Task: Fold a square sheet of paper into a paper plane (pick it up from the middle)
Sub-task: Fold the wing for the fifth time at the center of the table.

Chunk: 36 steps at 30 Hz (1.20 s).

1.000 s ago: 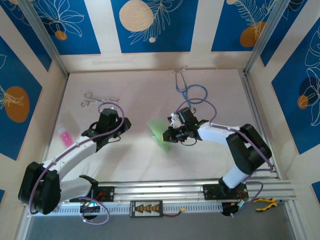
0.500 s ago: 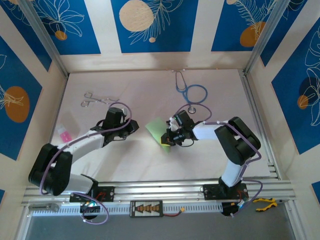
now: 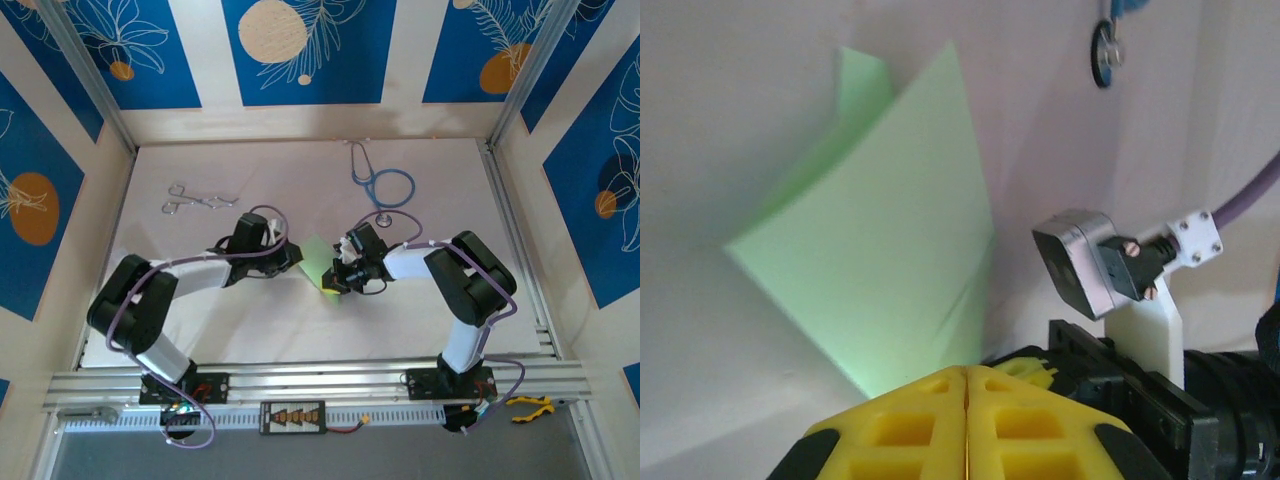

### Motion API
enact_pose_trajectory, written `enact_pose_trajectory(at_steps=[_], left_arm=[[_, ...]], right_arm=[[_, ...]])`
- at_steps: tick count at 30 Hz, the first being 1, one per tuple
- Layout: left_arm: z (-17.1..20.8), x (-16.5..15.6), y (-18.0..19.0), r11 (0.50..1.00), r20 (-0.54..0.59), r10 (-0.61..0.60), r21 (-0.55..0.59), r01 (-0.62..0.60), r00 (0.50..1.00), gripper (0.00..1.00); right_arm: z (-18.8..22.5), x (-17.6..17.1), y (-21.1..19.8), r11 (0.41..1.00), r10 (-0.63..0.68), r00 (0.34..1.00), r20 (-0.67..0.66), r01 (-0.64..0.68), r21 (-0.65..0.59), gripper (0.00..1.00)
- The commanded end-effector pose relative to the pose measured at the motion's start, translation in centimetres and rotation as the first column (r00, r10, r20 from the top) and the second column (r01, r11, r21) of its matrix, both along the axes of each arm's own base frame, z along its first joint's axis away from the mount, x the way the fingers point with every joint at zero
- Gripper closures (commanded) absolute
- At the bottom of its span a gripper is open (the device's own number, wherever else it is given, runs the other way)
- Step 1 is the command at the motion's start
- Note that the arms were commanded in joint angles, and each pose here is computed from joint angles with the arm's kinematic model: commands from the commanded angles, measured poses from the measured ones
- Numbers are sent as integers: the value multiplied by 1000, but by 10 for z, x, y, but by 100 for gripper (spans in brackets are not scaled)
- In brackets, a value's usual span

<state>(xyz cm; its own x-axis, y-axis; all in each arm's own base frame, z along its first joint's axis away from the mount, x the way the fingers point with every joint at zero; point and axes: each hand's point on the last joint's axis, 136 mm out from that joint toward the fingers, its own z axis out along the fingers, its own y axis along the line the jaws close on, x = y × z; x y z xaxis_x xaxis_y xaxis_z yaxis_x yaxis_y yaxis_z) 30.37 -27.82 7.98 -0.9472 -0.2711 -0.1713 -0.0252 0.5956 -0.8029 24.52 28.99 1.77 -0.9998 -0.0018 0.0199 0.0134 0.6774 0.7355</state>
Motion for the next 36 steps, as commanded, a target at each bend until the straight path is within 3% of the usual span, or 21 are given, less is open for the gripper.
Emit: enact_pose_trajectory(at_steps=[1, 10, 23, 36], left_arm=[[9, -1, -25, 996, 8, -54, -75, 54, 999, 93], [-23, -7, -44, 992, -34, -55, -112, 51, 998, 96], [-87, -16, 2, 994, -91, 43, 104, -33, 995, 96], [-82, -5, 35, 965, -69, 57, 259, -37, 996, 95]], right_arm=[[-18, -12, -8, 998, -15, 998, -65, 12, -56, 97], [-24, -12, -12, 996, -33, 996, -84, 26, -85, 100], [-42, -28, -23, 987, -46, 989, -137, 24, -159, 100], [-47, -32, -23, 985, -43, 987, -157, 15, -172, 100]])
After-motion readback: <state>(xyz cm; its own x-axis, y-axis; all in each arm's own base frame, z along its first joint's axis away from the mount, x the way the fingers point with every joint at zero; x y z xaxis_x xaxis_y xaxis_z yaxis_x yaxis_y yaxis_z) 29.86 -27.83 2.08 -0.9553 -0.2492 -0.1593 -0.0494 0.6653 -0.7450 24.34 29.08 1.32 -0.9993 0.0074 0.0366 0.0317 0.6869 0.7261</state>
